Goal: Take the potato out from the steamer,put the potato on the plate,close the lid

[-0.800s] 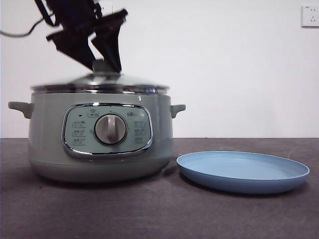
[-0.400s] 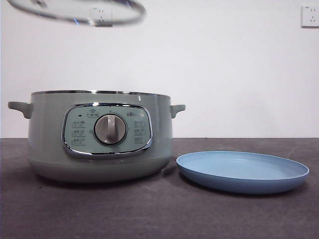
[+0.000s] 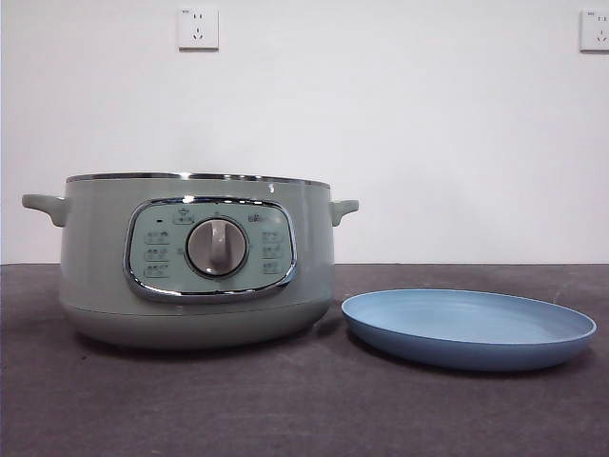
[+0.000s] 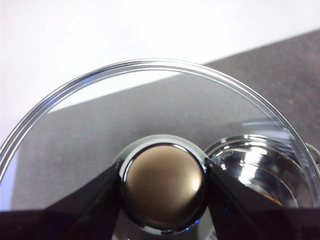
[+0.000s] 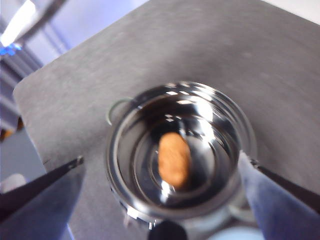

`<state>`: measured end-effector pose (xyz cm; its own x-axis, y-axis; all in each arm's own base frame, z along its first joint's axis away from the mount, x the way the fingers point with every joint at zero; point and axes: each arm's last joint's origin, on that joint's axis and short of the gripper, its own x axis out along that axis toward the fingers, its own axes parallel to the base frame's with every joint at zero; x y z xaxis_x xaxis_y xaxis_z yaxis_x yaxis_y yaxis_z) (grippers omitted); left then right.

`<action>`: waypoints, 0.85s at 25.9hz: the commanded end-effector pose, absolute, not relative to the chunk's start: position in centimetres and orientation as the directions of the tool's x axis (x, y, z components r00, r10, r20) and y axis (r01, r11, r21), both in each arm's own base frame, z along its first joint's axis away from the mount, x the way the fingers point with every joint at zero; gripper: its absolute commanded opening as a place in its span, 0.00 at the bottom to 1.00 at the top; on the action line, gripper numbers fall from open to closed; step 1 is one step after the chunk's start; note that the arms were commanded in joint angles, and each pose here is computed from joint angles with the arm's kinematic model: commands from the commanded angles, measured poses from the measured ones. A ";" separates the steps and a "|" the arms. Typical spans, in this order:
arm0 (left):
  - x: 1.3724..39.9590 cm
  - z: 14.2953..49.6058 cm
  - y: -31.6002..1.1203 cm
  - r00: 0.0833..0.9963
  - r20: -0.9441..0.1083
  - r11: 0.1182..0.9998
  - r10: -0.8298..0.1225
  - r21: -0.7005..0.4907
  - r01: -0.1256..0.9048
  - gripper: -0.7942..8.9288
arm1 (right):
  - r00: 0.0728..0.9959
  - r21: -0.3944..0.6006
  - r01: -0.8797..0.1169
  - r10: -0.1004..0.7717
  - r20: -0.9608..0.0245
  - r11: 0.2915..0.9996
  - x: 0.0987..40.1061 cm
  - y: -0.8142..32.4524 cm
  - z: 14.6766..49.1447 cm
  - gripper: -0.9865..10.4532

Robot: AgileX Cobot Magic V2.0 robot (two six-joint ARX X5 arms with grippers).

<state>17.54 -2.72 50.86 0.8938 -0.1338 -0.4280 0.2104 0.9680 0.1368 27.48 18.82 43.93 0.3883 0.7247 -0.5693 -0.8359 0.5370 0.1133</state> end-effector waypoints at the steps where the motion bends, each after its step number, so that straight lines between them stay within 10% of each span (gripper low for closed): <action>1: 14.6 52.3 -2.1 0.933 -0.335 0.969 -0.134 0.151 0.194 0.07 | 0.346 0.072 -0.878 0.731 -0.588 0.474 29.2 22.1 42.8 0.50; 11: 10.5 52.3 -1.5 0.925 -0.355 0.969 -0.134 0.150 0.198 0.07 | 0.251 0.004 -0.909 0.555 -0.793 0.416 33.2 32.2 32.0 0.50; 22: 10.5 52.2 -1.5 0.923 -0.360 0.969 -0.134 0.149 0.199 0.07 | 0.181 0.010 -0.908 0.413 -0.893 0.420 35.0 34.4 24.3 0.49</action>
<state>11.16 -1.63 51.42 0.8949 -0.1322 -0.4263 0.2071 0.9691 0.1341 34.92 34.13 25.09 0.1934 0.4232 -0.8852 -0.9039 0.4276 0.0069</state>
